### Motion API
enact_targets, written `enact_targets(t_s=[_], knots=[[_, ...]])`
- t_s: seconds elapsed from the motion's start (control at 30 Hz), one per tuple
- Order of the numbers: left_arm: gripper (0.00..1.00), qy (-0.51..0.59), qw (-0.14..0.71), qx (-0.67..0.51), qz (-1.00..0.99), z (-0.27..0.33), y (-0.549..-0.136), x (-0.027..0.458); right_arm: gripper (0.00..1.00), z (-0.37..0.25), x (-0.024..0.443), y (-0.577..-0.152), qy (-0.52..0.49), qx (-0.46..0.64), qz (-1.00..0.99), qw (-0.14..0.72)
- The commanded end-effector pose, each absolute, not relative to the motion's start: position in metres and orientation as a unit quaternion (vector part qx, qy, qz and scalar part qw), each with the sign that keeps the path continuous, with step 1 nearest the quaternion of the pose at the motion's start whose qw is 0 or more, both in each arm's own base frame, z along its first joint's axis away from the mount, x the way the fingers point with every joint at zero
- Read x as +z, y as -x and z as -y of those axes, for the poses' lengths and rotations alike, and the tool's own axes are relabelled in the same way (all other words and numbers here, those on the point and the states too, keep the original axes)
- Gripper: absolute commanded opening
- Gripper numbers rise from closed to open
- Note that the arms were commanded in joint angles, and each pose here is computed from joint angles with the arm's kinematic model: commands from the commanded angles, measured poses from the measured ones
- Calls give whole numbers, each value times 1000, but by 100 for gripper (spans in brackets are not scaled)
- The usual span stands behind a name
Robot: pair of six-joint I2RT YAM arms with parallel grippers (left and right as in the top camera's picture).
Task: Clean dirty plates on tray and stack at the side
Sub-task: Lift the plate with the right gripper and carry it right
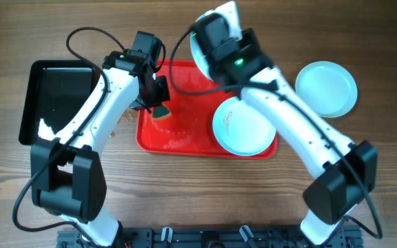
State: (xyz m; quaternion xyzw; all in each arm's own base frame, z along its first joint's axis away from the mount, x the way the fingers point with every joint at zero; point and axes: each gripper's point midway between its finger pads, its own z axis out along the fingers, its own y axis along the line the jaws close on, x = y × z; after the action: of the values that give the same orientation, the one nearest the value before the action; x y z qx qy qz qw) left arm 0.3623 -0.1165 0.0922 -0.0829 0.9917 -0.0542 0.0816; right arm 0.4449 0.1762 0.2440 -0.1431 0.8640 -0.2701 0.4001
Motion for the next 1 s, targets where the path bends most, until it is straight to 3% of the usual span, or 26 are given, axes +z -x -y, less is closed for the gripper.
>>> enact_targets(t_s=[0.0,0.97], knots=[[4,86,85,-64,-991,118,-363,94,4,-175,283,-430,133,-376,-808,433],[4,86,87,-65,-990,119,-364,95,4,-195,293,-414,133,-389,-790,455]])
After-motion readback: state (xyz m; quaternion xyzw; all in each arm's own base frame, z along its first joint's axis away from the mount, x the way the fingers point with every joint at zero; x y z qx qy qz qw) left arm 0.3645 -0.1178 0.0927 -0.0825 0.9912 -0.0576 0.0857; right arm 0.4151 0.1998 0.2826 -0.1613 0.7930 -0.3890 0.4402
